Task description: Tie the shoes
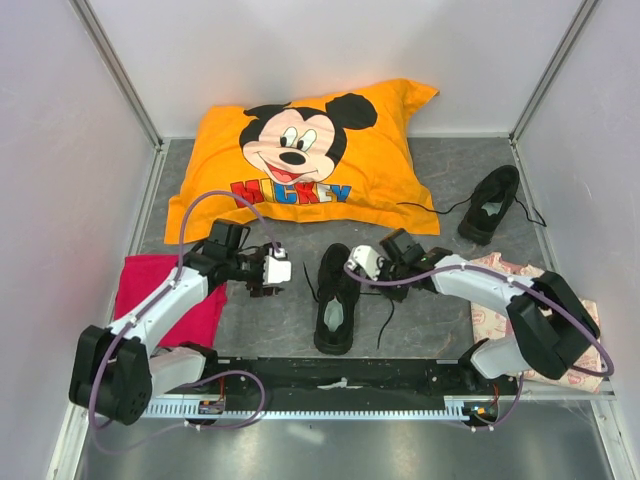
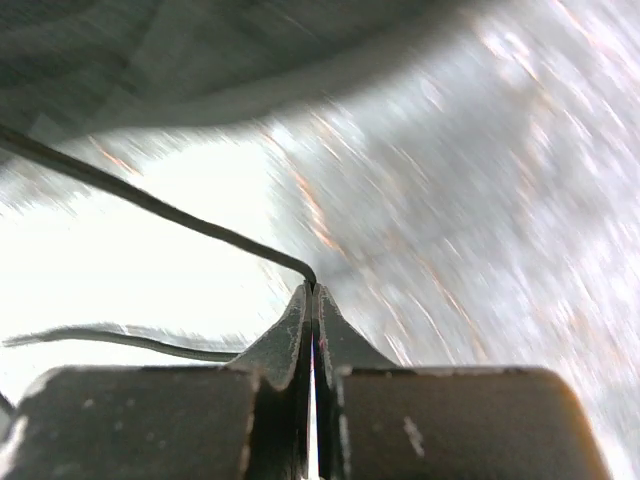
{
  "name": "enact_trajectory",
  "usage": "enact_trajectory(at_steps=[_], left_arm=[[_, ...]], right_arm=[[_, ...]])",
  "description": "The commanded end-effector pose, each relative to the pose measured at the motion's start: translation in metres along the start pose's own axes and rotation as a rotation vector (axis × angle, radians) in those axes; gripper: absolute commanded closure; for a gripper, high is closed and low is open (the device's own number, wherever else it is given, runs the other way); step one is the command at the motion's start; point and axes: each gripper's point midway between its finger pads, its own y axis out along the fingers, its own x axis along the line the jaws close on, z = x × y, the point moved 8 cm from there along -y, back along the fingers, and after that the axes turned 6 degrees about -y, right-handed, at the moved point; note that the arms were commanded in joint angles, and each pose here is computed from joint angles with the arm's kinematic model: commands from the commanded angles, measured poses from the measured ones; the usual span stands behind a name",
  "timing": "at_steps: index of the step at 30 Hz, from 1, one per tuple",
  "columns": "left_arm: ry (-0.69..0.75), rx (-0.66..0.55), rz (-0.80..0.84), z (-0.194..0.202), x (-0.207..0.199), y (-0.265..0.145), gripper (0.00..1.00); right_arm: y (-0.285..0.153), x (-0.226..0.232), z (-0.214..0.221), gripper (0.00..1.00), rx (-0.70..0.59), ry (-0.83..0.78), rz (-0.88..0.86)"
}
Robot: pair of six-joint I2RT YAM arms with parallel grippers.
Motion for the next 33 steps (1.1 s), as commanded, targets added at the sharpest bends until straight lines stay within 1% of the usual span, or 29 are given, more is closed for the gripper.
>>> enact_trajectory(at_steps=[1,3,6,7,9,13,14,15,17,18,19,22,24,27,28,29,33], left_arm=[[0.131,-0.046,0.099,-0.009,0.007,0.013,0.24],[0.141,-0.046,0.150,-0.012,0.004,0.025,0.24],[0.196,-0.030,0.216,-0.015,-0.005,0.042,0.26],[0.181,-0.020,0.234,-0.013,-0.008,0.048,0.26],[0.199,-0.034,0.242,-0.019,-0.008,0.058,0.26],[0.231,0.014,0.269,-0.016,-0.008,0.076,0.24],[0.221,0.029,0.291,-0.010,-0.009,0.082,0.24],[0.229,0.028,0.294,-0.013,-0.007,0.086,0.24],[0.193,0.024,0.310,-0.014,-0.005,0.092,0.25],[0.186,0.011,0.307,-0.020,-0.001,0.094,0.25],[0.150,0.008,0.311,-0.022,0.000,0.096,0.27],[0.118,-0.009,0.322,-0.030,0.004,0.101,0.30],[0.124,-0.003,0.346,-0.033,0.002,0.105,0.32],[0.220,0.092,0.411,-0.025,-0.016,0.112,0.40],[0.271,0.131,0.405,-0.021,-0.016,0.111,0.43],[0.279,0.149,0.419,-0.016,-0.022,0.111,0.45],[0.292,0.240,0.426,-0.002,-0.023,0.108,0.49]], right_arm=[[-0.032,-0.013,-0.010,1.00,-0.067,0.032,0.020],[-0.038,-0.014,-0.017,1.00,-0.102,0.033,0.025],[-0.045,-0.016,-0.025,1.00,-0.135,0.041,0.033],[-0.045,-0.016,-0.025,1.00,-0.133,0.044,0.030],[-0.048,-0.018,-0.029,1.00,-0.146,0.047,0.032],[-0.051,-0.017,-0.032,1.00,-0.160,0.059,0.029],[-0.051,-0.017,-0.032,1.00,-0.162,0.059,0.032],[-0.052,-0.017,-0.033,1.00,-0.164,0.059,0.032],[-0.052,-0.017,-0.033,1.00,-0.164,0.059,0.034],[-0.052,-0.018,-0.033,1.00,-0.163,0.060,0.036],[-0.054,-0.018,-0.033,1.00,-0.167,0.059,0.041],[-0.054,-0.018,-0.032,1.00,-0.169,0.065,0.040],[-0.054,-0.018,-0.031,1.00,-0.171,0.066,0.038],[-0.054,-0.020,-0.031,1.00,-0.168,0.064,0.044],[-0.055,-0.020,-0.030,1.00,-0.166,0.064,0.046],[-0.055,-0.020,-0.029,1.00,-0.165,0.064,0.048],[-0.057,-0.021,-0.027,1.00,-0.167,0.059,0.057]])
